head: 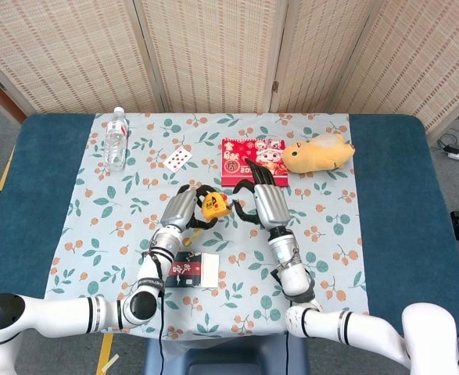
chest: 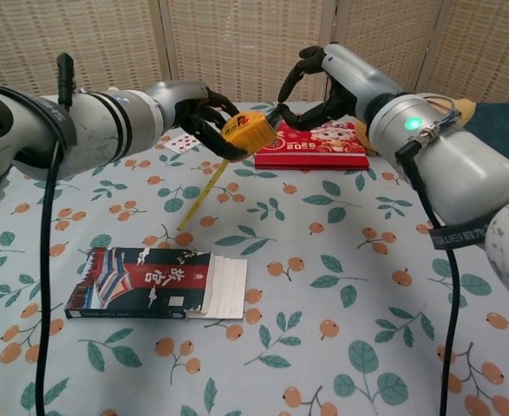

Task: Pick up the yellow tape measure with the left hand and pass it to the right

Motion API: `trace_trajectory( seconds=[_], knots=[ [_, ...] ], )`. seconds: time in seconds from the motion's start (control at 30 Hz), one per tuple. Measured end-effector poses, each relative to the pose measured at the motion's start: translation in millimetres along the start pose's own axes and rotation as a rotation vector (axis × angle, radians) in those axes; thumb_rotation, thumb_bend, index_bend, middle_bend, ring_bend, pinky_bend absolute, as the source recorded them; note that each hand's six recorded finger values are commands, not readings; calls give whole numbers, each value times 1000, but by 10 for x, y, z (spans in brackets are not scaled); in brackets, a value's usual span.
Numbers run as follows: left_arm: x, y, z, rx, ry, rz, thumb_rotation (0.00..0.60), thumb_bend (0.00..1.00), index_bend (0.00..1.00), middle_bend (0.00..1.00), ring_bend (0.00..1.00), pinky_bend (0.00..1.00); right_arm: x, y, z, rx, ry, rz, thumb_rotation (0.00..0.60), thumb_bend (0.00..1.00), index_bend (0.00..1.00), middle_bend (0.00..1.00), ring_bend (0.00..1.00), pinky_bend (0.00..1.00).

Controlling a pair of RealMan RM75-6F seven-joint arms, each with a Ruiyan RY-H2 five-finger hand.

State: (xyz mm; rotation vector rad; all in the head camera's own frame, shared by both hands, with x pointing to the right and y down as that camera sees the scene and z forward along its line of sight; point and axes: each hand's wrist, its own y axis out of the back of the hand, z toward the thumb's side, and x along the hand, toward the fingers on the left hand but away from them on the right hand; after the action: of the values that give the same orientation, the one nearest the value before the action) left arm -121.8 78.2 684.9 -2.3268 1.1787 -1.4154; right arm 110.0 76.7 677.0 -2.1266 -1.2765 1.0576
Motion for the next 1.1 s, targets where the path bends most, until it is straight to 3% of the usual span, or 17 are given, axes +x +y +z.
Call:
trace_trajectory(
  seconds=[0.33, 0.67, 0.87, 1.1],
  knots=[
    [27, 22, -20, 2, 3, 6, 600, 381, 483, 444, 418, 72, -9, 30, 28, -11, -2, -3, 600, 487, 698, 181, 73, 0],
    [77, 56, -145, 18, 27, 15, 600, 382, 485, 446, 418, 72, 7, 119, 15, -13, 9, -16, 600, 506, 746, 215, 103, 0],
    [94, 120, -337, 45, 54, 29, 600, 381, 486, 447, 418, 72, 32, 301, -58, -1, 12, -47, 600, 508, 749, 221, 104, 0],
    [105, 244, -633, 83, 99, 43, 600, 381, 488, 448, 418, 73, 111, 685, -258, 9, -6, -98, 600, 508, 749, 226, 105, 0]
  ],
)
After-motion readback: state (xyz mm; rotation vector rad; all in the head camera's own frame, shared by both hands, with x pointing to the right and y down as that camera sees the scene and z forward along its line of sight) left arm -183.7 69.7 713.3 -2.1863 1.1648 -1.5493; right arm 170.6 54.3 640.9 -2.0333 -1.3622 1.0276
